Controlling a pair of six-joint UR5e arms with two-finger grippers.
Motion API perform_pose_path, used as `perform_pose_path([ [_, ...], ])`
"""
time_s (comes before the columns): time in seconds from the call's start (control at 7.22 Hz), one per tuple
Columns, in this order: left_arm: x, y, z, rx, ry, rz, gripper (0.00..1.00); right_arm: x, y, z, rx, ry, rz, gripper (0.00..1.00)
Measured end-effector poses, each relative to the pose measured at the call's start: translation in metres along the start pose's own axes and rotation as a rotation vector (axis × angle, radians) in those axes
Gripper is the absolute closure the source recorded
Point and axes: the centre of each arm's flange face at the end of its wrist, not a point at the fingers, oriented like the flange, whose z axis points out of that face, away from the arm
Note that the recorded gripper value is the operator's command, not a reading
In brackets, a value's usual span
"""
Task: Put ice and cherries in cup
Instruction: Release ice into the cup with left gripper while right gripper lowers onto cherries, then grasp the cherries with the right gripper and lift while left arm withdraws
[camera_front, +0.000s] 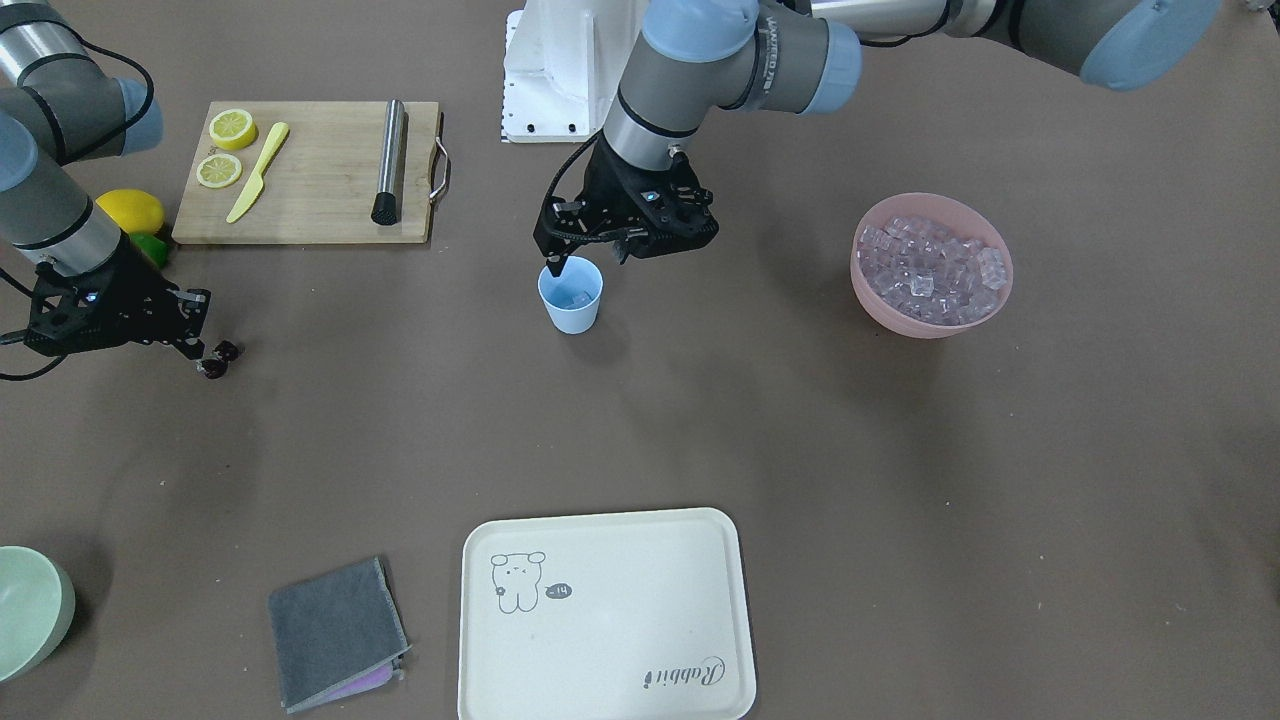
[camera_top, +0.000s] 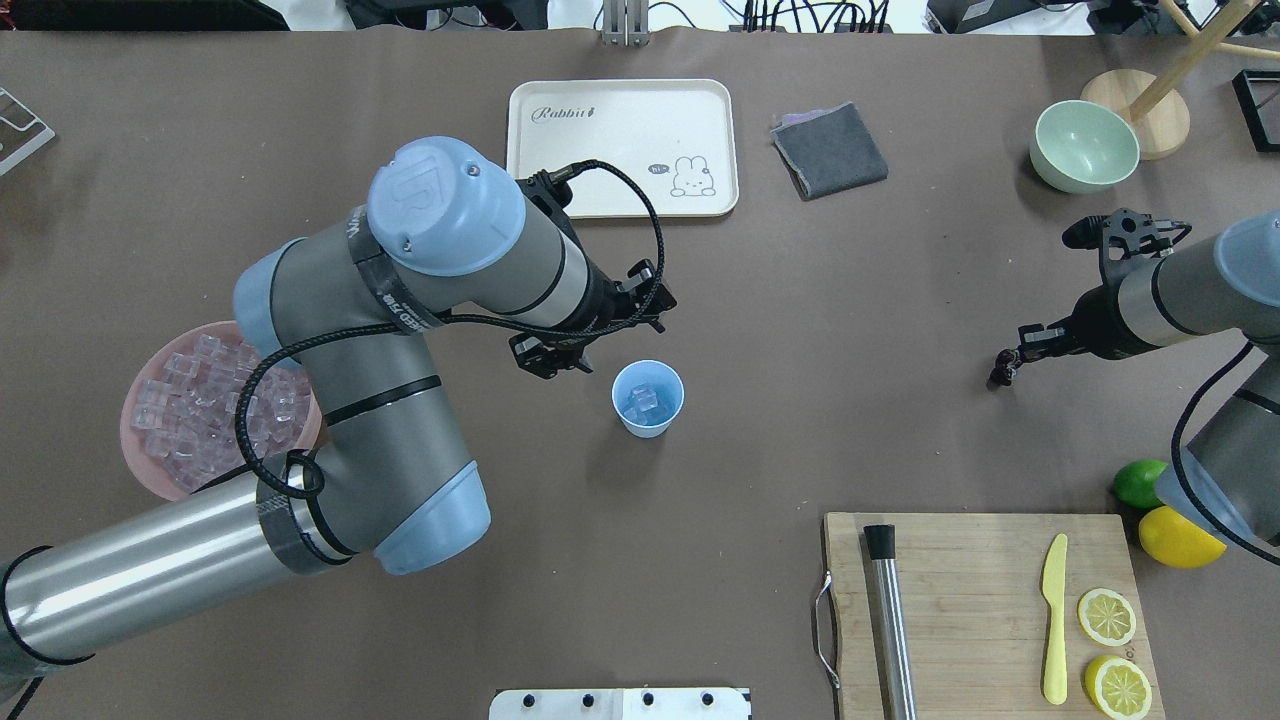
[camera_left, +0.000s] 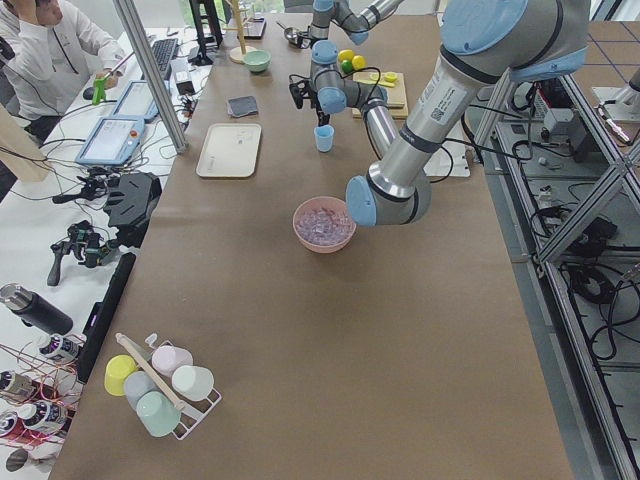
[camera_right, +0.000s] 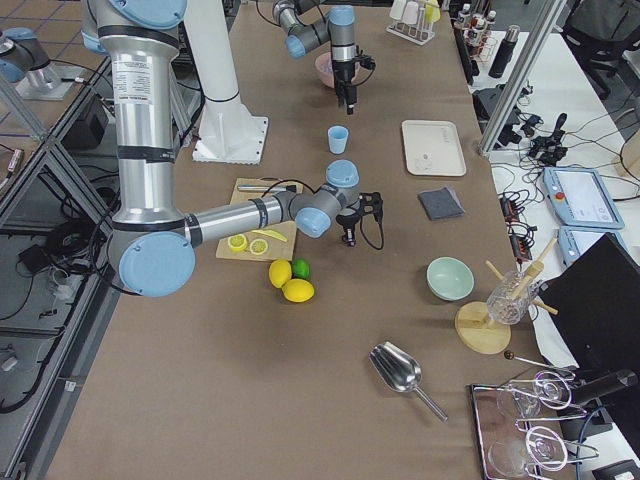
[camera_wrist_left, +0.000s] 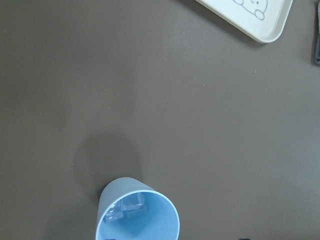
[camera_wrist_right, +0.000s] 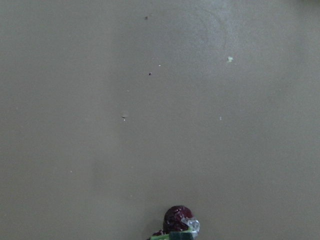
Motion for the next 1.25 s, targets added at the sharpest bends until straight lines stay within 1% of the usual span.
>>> perform_pose_path([
  [0.14,-0.0054,-0.0029,-0.0042,-0.005,0.000,-0.003,0.14,-0.0021,-0.0029,-0.0022,0.001,-0.001,0.002,0.32],
  [0.28,-0.0080,-0.0041,-0.0056,-0.007,-0.001,-0.004,0.14,-0.0031,-0.0047,-0.0051,0.003,-0.005,0.004,0.25],
  [0.42,-0.0092,-0.0046,-0.0058,-0.007,-0.002,-0.006,0.14,-0.0036,-0.0056,-0.0065,0.004,-0.006,0.005,0.06],
  [0.55,-0.0096,-0.0049,-0.0059,-0.006,-0.002,-0.008,0.14,-0.0037,-0.0060,-0.0064,0.006,-0.005,0.005,0.05],
  [0.69,-0.0100,-0.0053,-0.0057,-0.006,-0.003,-0.010,0.14,-0.0026,-0.0063,-0.0054,0.008,0.000,0.008,0.13],
  [0.83,-0.0105,-0.0056,-0.0053,-0.005,-0.004,-0.012,0.14,-0.0008,-0.0065,-0.0039,0.011,0.007,0.014,0.18],
  [0.97,-0.0106,-0.0057,-0.0049,-0.004,-0.005,-0.013,0.14,0.0001,-0.0061,-0.0023,0.011,0.012,0.016,0.21],
  [1.11,-0.0107,-0.0056,-0.0044,-0.004,-0.005,-0.014,0.14,0.0013,-0.0054,-0.0001,0.010,0.018,0.019,0.27],
  [1.25,-0.0109,-0.0053,-0.0040,-0.005,-0.006,-0.014,0.14,0.0022,-0.0043,0.0025,0.008,0.023,0.019,0.38],
])
